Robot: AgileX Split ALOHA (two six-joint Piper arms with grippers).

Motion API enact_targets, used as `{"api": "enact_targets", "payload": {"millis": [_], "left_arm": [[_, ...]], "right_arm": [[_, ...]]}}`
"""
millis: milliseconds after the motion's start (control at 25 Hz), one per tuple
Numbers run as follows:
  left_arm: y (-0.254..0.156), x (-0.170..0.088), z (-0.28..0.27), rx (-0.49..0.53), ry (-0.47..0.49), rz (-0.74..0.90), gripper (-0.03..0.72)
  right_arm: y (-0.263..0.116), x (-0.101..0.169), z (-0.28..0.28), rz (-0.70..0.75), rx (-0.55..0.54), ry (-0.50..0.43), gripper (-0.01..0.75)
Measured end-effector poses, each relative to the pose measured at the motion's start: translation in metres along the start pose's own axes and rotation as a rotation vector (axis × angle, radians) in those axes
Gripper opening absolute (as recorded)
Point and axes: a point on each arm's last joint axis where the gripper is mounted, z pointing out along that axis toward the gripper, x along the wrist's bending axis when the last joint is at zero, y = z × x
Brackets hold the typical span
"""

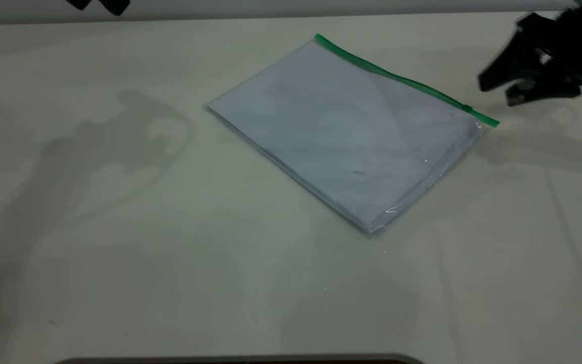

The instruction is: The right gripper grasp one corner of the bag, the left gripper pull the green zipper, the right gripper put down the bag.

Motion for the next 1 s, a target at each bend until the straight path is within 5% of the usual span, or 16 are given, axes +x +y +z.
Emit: {"api": "enact_targets", "payload": {"millis": [480,1000], "left_arm": [[0.001,-0.002,0.0,-0.011,-0.02,-0.022,0.588],[0.003,-0.001,0.0,-0.033,-0.011,-0.024,0.588]], "right_arm": [[-0.025,-0.032,0.036,-0.073,-0.015,0.053,0.578],[-0.035,-0.018,0.068,-0.066,-0.072,0.2,0.557]]}}
